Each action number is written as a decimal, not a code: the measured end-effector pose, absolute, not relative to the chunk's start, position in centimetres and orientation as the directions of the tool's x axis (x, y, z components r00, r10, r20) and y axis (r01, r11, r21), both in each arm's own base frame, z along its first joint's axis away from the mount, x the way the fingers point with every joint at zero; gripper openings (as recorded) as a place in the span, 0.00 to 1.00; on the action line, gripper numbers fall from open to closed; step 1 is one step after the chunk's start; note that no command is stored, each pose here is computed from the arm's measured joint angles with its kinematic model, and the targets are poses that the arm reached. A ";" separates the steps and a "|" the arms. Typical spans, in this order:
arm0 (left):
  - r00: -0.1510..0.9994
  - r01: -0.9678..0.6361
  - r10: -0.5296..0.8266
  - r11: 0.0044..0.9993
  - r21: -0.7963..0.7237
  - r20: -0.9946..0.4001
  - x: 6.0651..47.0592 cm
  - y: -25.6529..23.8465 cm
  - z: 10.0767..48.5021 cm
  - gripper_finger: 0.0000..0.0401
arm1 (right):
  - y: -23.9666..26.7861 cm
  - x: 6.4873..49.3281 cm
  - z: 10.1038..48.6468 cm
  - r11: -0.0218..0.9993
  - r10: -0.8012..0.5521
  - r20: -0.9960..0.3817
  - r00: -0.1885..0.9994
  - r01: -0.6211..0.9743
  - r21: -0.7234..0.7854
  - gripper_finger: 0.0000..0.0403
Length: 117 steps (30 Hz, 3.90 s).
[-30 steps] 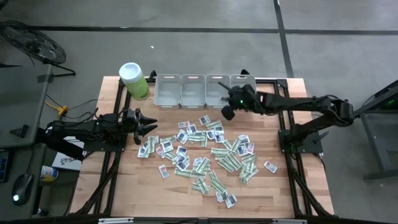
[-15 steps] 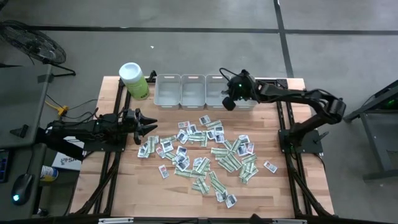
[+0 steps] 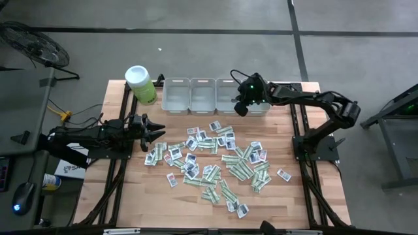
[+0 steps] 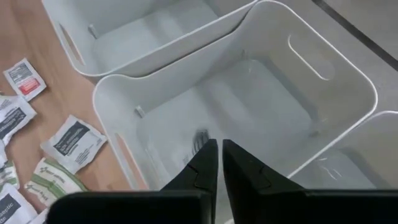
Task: Pick & Place First Aid Supplies
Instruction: Put the towelette pack into the middle right gray bin, then put the bandage into the right gray bin
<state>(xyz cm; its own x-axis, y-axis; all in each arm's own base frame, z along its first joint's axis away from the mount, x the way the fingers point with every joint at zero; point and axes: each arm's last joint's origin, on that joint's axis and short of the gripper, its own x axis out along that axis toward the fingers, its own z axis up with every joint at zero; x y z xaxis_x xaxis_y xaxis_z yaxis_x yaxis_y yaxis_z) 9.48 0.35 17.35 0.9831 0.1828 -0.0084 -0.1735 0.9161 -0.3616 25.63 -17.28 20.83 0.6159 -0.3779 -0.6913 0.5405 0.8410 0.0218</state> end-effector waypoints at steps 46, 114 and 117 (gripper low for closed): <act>0.983 -0.174 0.183 0.916 -0.362 -0.008 9.5 0.4 17.3 0.37 | -1.7 20.6 22.9 0.615 -0.074 -0.980 0.187 0.782 0.103 0.33; 0.983 -0.173 0.183 0.916 -0.362 -0.008 9.5 0.4 17.3 0.37 | 8.9 19.2 16.0 0.433 -0.036 -0.998 0.057 0.901 0.036 0.44; 0.983 -0.173 0.183 0.916 -0.362 -0.008 9.5 0.4 17.4 0.37 | 8.9 19.3 15.9 0.427 -0.038 -0.998 0.053 0.904 0.032 0.44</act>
<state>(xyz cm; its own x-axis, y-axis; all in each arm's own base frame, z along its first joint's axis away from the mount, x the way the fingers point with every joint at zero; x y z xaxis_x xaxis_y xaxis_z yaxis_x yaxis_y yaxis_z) 9.48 0.35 17.35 0.9831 0.1828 -0.0081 -0.1733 0.9159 -0.3620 19.26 8.92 15.89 0.0532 -0.0376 -0.9979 0.9036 0.4272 0.0321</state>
